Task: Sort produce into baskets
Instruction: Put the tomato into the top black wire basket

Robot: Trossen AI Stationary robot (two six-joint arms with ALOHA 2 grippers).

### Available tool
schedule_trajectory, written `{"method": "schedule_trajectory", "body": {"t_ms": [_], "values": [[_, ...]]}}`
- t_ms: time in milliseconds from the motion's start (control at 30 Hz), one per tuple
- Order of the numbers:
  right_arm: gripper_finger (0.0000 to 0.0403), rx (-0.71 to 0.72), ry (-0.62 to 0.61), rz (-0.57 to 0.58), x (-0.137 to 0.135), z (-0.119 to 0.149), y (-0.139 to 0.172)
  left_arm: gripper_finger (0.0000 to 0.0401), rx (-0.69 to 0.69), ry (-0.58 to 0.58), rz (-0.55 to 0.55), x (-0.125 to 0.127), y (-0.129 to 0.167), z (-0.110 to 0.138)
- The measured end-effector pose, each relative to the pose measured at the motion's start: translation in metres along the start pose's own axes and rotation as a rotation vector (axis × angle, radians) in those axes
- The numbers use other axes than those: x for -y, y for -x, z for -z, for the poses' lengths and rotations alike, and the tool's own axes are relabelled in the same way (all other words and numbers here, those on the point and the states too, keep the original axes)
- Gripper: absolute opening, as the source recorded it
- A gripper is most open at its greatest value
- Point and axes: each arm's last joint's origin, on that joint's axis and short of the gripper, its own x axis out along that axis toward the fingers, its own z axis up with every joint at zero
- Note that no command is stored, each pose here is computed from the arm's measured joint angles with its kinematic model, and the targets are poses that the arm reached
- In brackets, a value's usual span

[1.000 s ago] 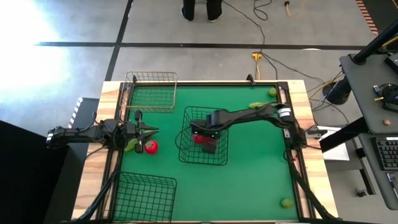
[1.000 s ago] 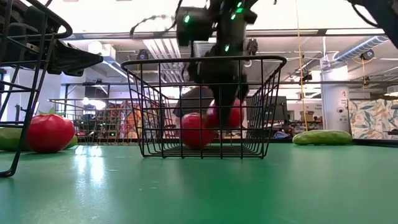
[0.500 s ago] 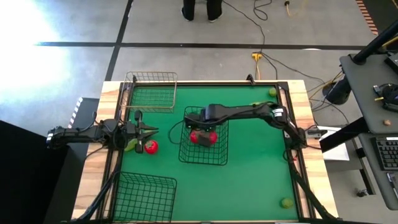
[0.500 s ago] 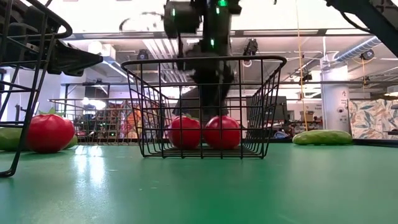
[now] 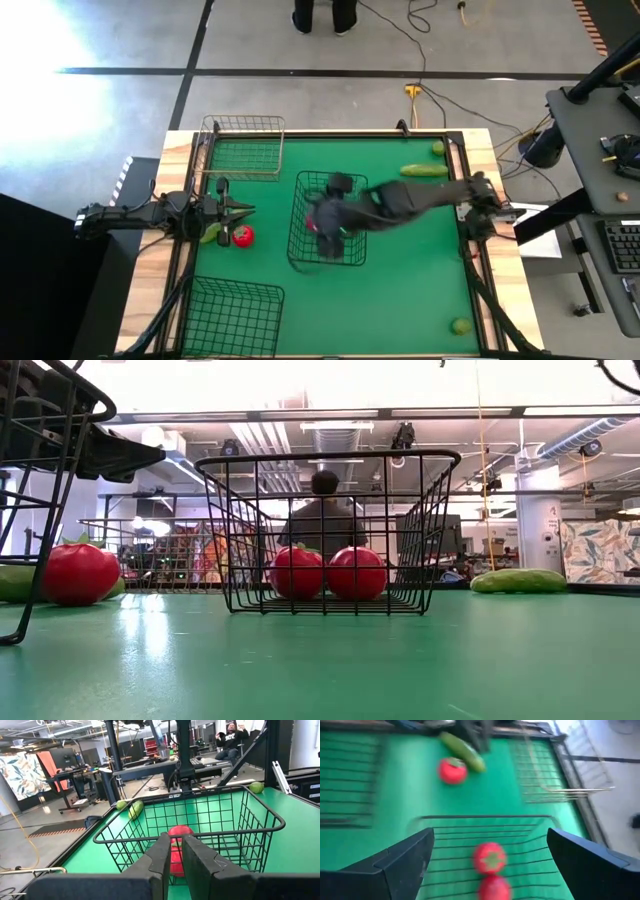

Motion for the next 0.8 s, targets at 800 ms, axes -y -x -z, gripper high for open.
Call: {"method": "schedule_trajectory", "body": {"t_ms": [800], "values": [[0.0381,0.226,-0.608,0.154,-0.066,0.016,0.049,0.0031,0.066,0.028,-0.058,-0.003,0.0,-0.007]]}}
